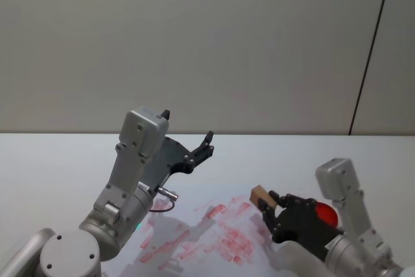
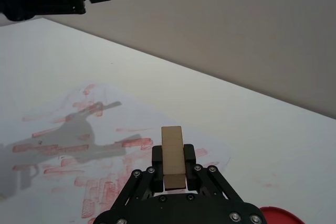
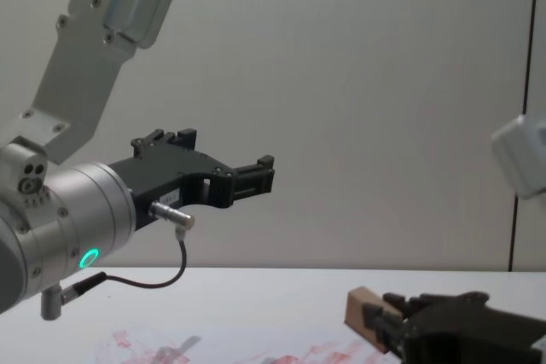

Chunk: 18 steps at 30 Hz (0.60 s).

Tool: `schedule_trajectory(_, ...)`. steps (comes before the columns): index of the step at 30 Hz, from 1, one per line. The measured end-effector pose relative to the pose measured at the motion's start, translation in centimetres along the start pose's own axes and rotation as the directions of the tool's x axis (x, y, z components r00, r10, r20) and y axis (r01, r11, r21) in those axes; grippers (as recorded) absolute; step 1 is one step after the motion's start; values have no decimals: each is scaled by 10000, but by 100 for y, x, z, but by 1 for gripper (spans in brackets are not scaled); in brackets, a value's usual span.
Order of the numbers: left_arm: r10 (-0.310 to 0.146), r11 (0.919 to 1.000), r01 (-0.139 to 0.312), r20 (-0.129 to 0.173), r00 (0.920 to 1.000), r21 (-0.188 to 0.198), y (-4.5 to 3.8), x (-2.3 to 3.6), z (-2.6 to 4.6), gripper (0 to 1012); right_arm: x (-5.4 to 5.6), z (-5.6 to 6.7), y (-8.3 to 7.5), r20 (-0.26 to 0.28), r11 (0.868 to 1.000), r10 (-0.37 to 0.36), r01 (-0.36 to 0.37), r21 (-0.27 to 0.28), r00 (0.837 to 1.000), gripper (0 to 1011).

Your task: Use the one hand to pick up the stamp and affix it onto the A4 paper.

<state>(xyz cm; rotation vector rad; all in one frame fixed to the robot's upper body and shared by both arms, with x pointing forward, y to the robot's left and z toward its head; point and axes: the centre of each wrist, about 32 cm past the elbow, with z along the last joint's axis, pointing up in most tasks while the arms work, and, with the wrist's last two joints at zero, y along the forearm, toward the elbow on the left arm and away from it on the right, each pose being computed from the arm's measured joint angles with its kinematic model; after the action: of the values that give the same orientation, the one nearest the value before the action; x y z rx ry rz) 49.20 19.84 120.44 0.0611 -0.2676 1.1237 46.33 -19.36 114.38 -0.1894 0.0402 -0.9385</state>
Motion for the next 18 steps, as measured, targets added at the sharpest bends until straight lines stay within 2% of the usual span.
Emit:
schedule_trajectory(6,0,10000,0,0,10000,0,0,0,0,1002,-87,-68,59,65,9992,239,-237,-308,9997,214)
schedule_trajectory(18,0,10000,0,0,10000,0,0,0,0,1002,-170,-184,158,152,9965,400,-388,-739,9991,214)
